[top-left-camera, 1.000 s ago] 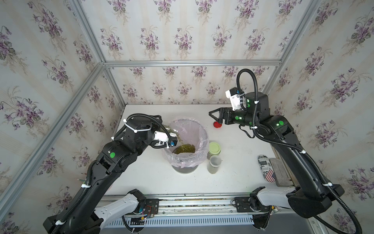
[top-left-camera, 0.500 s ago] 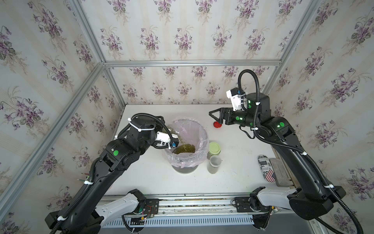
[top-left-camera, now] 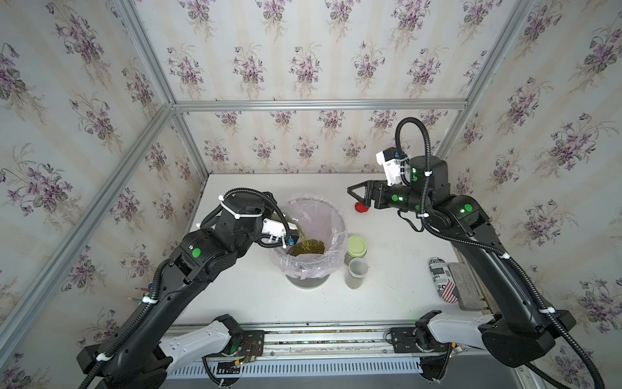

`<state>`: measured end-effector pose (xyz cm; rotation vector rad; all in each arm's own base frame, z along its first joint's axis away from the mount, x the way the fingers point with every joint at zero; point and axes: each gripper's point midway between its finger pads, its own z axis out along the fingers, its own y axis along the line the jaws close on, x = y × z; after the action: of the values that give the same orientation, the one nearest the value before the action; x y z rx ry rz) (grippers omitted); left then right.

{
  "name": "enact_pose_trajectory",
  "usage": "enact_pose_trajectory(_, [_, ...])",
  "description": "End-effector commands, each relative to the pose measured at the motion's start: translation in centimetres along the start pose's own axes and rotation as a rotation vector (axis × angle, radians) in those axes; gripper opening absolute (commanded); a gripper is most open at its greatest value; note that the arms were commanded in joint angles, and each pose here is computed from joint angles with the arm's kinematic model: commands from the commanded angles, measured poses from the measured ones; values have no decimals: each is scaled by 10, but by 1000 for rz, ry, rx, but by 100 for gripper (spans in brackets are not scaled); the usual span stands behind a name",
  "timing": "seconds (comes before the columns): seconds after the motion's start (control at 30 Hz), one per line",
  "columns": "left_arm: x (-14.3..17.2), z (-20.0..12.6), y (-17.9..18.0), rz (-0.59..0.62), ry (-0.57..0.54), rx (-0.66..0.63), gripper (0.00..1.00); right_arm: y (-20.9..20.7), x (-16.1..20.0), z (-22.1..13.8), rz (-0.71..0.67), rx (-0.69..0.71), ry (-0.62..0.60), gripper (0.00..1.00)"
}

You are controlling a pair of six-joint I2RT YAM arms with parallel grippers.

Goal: Empty moldy mung beans from jars
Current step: Pour the moldy mung beans from the jar into the trash bin.

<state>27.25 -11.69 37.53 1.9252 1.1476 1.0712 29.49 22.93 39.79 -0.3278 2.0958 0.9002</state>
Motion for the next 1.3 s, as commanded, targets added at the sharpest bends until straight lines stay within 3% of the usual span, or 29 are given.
enact_pose_trajectory(0.0, [2, -1, 1, 39, 9, -2, 36, 5, -7, -3, -16, -16, -32, 80])
enact_pose_trajectory(1.27, [-9, 4, 2, 139, 41, 15, 35, 1, -7, -2, -16, 0, -36, 80])
